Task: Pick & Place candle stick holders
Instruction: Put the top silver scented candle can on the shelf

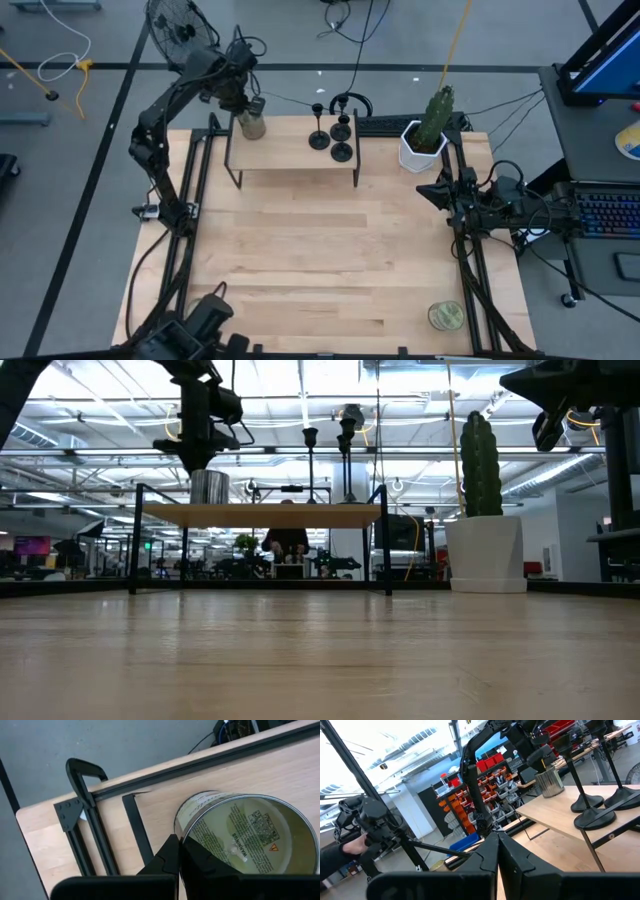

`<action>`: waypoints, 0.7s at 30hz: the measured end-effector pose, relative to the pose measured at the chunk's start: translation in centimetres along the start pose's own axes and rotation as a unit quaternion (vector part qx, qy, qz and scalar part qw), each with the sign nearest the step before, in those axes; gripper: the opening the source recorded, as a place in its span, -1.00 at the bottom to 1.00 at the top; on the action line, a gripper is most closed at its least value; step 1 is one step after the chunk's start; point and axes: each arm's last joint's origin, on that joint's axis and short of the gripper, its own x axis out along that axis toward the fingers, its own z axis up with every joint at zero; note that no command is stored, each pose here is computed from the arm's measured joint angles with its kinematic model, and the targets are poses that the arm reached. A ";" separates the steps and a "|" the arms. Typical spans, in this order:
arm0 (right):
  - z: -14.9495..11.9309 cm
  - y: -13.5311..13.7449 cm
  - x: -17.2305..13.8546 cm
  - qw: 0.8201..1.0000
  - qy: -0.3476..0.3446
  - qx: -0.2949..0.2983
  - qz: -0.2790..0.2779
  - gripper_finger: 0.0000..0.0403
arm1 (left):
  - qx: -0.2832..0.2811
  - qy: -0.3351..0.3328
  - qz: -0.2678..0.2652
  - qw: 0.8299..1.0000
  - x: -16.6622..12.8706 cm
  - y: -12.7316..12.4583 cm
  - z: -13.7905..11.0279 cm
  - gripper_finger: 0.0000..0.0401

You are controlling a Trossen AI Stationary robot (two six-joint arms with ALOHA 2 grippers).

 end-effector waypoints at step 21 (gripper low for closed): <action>0.0 0.0 0.0 1.000 -0.001 0.000 -0.001 -1.00 | -0.007 0.023 -0.001 1.000 0.3 -0.1 -0.4 -0.97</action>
